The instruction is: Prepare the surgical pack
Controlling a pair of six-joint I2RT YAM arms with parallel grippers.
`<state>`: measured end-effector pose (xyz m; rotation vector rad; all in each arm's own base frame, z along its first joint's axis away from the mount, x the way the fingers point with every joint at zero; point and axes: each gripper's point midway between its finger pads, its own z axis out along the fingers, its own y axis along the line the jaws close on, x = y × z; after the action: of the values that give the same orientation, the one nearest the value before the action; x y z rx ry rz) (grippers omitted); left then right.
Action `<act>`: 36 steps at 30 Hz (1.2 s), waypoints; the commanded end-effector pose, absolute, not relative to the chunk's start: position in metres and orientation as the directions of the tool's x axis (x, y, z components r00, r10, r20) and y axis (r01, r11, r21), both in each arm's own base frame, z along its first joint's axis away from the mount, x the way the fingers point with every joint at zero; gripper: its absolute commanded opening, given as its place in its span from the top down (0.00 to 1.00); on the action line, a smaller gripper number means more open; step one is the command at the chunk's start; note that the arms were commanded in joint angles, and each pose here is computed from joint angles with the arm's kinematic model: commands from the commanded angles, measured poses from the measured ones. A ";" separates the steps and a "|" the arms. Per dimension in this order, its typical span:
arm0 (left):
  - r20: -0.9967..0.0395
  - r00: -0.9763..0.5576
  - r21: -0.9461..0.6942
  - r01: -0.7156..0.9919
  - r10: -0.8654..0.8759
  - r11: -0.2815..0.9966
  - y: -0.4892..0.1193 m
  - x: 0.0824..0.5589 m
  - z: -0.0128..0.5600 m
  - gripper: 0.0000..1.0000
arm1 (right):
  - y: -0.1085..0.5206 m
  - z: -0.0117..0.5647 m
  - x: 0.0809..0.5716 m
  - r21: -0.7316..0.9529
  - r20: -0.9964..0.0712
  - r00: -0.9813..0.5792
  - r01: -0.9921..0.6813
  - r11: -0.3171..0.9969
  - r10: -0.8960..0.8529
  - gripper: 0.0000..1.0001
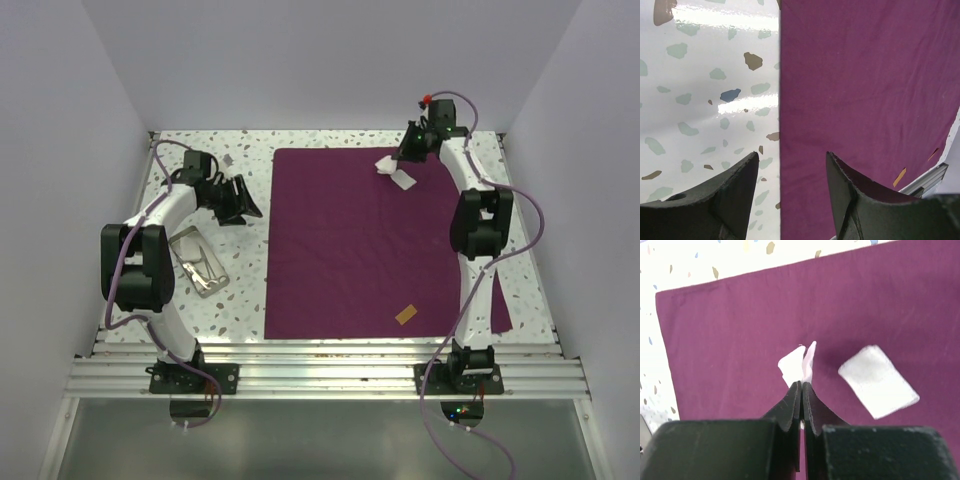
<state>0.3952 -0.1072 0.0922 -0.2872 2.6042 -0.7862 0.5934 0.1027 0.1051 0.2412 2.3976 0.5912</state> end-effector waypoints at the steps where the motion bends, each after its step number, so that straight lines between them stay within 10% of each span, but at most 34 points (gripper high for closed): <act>1: -0.330 -0.891 -0.586 -0.067 -0.313 0.808 -0.110 0.400 0.094 0.40 | 0.102 0.097 0.599 0.464 -0.537 -0.780 0.047 0.885 0.323 1.00; 36: -0.319 -0.900 -0.588 -0.058 -0.298 0.807 -0.112 0.407 0.089 0.40 | 0.081 0.133 0.617 0.548 -0.615 -0.668 0.020 0.836 0.419 1.00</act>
<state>0.3942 -0.1077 0.0783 -0.3006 2.6354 -0.7921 0.5984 0.0750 0.0479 0.4018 2.4183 0.6098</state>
